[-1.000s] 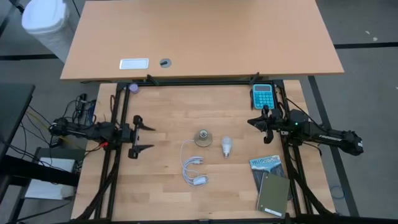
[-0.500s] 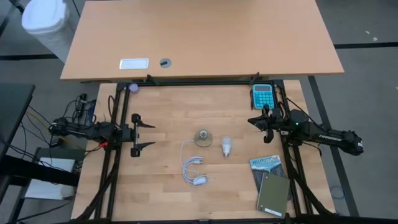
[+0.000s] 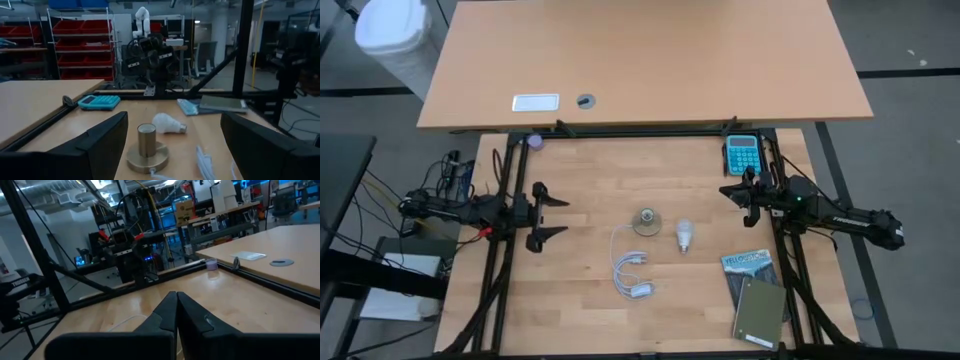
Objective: Screw lightbulb
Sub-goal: Insert the lightbulb into the desk lamp
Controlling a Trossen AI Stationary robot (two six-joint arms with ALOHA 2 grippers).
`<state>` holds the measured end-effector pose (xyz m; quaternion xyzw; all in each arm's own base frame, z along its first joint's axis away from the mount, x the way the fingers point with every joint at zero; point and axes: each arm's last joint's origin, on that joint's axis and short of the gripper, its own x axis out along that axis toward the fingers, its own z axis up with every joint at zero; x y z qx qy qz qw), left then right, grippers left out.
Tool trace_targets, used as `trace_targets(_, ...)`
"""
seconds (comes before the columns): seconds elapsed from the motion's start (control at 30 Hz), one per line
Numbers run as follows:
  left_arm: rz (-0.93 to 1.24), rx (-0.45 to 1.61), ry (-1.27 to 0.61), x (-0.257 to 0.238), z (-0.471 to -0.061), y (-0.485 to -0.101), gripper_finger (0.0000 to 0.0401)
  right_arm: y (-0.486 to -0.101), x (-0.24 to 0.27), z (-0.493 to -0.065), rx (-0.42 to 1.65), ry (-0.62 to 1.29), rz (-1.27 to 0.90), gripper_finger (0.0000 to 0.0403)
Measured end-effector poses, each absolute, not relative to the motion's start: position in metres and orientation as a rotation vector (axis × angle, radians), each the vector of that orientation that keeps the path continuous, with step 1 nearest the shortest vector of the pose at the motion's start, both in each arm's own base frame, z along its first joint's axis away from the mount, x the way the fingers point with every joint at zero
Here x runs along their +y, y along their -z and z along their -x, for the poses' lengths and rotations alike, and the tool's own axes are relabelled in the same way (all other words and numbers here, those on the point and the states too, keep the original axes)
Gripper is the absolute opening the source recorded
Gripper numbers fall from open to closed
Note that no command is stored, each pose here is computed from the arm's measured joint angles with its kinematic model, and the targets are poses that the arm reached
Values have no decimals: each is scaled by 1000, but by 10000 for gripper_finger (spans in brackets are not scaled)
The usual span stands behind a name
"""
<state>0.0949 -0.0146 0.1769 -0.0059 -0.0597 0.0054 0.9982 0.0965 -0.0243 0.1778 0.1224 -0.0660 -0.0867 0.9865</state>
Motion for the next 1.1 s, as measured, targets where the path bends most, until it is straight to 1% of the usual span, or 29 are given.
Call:
trace_targets(0.17,13,-144,-33,-14,-95,-179,326,-178,-24,-97,-131,175,-241,6)
trace_targets(0.33,38,-232,-63,-13,-93,-188,326,-175,-24,-97,-107,178,-243,6)
trace_targets(0.43,13,-293,-113,-11,-91,-194,326,-173,-24,-97,-88,181,-247,8)
trace_targets(0.63,32,-368,-118,-10,-89,-201,326,-173,-24,-97,-88,181,-247,5)
trace_targets(0.7,41,-371,-117,-10,-89,-201,326,-173,-24,-97,-88,181,-247,5)
trace_targets(0.83,173,-373,-94,-10,-89,-201,326,-173,-24,-97,-86,181,-254,8)
trace_targets(0.93,214,-355,-103,-10,-90,-199,326,-172,-24,-98,-69,177,-279,8)
trace_targets(1.1,271,-241,-83,-14,-101,-195,326,-166,-21,-104,0,145,-295,15)
